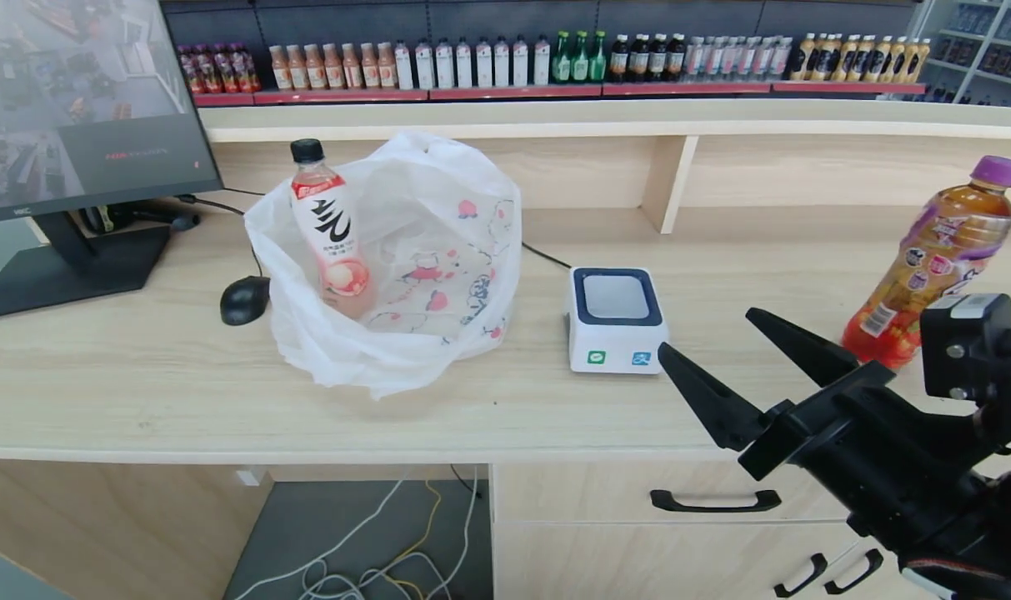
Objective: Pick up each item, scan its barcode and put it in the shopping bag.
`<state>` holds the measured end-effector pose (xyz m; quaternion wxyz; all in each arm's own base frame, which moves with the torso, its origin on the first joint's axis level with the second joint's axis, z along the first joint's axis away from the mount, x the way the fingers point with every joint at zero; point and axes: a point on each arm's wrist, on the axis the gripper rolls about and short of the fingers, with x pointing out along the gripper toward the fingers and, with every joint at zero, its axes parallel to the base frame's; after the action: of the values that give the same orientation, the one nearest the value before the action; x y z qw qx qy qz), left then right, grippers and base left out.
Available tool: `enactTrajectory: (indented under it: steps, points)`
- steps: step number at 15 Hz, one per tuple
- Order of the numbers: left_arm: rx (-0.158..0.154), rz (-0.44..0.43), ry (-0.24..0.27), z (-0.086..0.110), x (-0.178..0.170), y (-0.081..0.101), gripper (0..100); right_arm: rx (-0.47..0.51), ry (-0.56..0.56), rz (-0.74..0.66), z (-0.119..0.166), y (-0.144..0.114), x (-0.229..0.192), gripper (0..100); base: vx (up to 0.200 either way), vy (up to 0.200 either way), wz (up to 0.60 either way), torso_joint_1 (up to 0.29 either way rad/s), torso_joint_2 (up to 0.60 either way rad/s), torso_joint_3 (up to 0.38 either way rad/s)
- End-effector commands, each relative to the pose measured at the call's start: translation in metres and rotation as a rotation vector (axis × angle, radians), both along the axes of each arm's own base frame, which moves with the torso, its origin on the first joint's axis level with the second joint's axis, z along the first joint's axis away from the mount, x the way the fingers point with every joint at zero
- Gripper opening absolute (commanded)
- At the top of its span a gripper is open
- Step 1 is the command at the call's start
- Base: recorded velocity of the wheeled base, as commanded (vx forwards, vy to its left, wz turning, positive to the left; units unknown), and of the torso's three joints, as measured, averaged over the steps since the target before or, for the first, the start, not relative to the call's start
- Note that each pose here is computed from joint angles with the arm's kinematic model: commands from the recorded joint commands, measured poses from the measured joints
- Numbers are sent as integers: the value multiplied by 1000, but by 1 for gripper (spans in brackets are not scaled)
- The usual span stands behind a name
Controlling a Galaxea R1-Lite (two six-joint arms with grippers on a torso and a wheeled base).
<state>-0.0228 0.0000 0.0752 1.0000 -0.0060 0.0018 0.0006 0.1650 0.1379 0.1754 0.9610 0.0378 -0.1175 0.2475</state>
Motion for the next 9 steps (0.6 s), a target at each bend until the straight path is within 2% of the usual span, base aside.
enactTrajectory:
  steps: [1, 6, 9]
  points:
    - [0, 2, -1, 0, 0, 0, 100, -6, 7, 2, -2, 1, 0, 100, 0, -200, 0, 2, 2, 2]
    - [0, 0, -1, 0, 0, 0, 100, -12, 13, 2, -4, -1, -2, 100, 0, -200, 0, 5, 1, 3]
    - [1, 0, -1, 0, 0, 0, 100, -14, 16, 3, -5, -2, -3, 100, 0, 0, 0, 0, 0, 0]
